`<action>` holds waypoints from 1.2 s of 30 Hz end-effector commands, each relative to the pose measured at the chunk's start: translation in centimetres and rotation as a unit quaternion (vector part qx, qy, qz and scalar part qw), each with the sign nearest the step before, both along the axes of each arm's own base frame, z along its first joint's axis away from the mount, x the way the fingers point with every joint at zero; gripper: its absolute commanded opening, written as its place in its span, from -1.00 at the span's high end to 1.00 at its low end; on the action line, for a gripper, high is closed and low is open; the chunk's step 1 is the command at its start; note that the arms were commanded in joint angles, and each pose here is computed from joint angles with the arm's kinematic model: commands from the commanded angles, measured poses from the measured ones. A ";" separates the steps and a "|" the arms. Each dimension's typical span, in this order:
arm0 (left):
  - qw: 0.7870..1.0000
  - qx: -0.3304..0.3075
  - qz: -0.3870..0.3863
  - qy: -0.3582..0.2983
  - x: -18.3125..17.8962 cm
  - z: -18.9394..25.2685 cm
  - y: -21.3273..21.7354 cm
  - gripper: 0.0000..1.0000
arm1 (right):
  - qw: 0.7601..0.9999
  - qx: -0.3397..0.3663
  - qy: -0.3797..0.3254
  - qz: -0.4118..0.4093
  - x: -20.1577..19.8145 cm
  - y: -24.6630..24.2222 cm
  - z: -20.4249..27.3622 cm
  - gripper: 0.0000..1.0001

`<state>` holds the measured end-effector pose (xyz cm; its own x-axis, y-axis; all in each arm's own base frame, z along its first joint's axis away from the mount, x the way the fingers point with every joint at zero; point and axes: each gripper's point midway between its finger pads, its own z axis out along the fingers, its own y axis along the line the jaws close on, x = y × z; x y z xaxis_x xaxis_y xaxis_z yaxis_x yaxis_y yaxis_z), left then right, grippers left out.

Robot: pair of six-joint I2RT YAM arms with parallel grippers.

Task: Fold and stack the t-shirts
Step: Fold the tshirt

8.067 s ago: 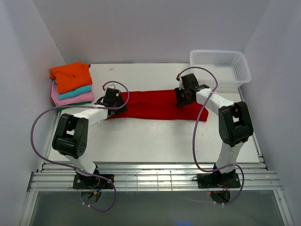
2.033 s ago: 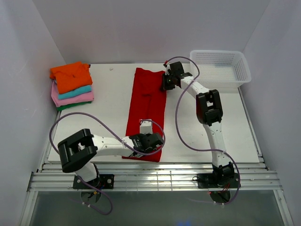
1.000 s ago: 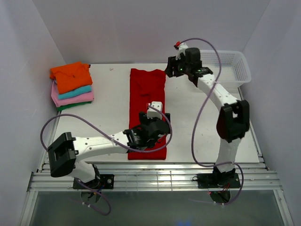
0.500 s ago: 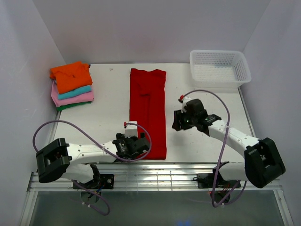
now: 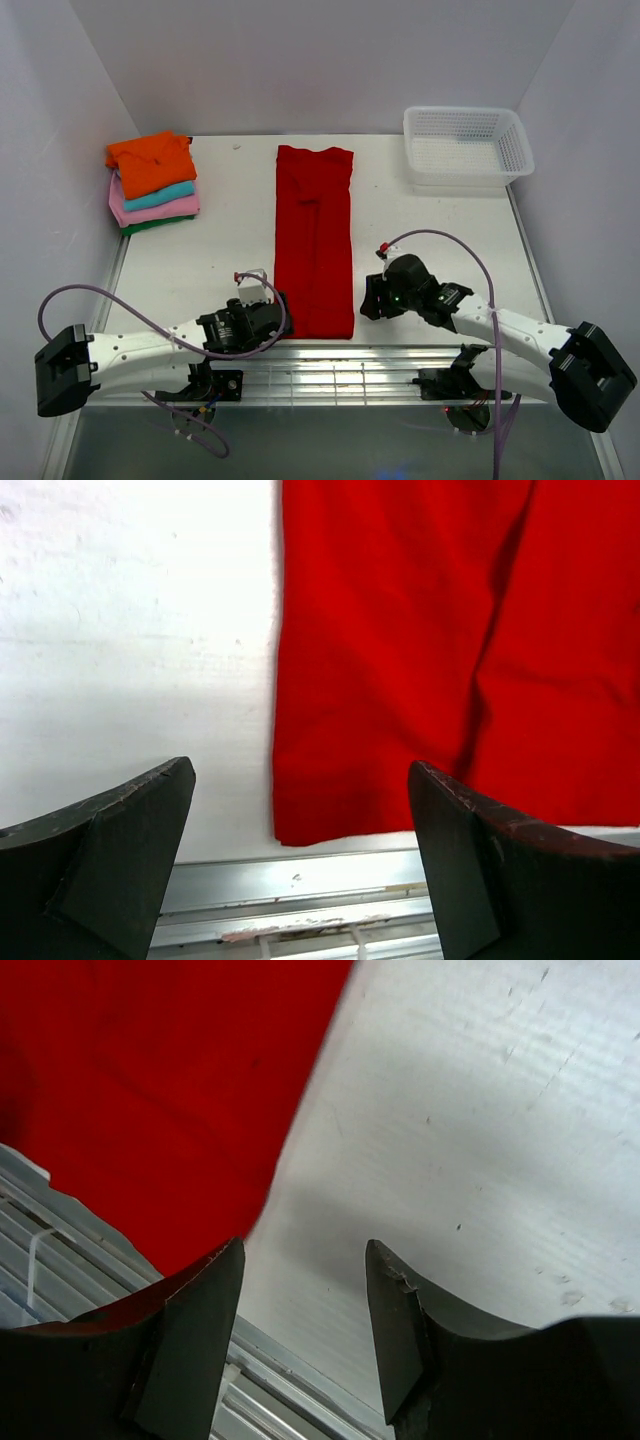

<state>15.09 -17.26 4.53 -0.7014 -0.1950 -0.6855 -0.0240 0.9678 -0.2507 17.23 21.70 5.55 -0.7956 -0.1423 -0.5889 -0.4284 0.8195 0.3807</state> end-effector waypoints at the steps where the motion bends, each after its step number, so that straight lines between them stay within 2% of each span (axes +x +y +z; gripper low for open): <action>1: 0.999 -0.041 -0.017 0.022 -1.1 -0.7 -0.9 -0.96 | 1.000 0.019 0.012 -0.019 -1.1 0.6 -0.8 -0.16; 6: 0.996 -0.078 -0.048 0.024 -1.8 -1.8 -1.8 -0.96 | 0.999 0.022 0.020 -0.029 -2.6 1.1 -2.9 -0.15; 15: 0.989 -0.124 -0.074 0.037 -2.7 -2.3 -3.0 -0.96 | 0.999 0.022 0.027 -0.008 -3.6 3.7 -3.4 -0.13; 22: 0.990 -0.072 -0.063 0.105 -4.4 -4.4 -2.0 -0.91 | 0.999 0.010 0.033 0.005 -4.7 5.3 -3.5 -0.12; 30: 0.989 -0.048 -0.051 0.132 -5.8 -4.6 -0.8 -0.87 | 0.999 -0.041 0.023 -0.014 -5.4 4.2 -3.5 -0.11; 36: 0.988 -0.027 -0.039 0.148 -6.9 -5.3 1.2 -0.86 | 0.998 -0.047 0.014 -0.031 -5.5 3.3 -2.7 -0.11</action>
<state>11.34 -20.77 3.32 -0.8122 -0.2621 -0.5212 0.0167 0.8826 -0.4698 11.53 26.33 2.67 -0.8179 -0.1627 -0.5519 -0.4096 0.8382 0.3601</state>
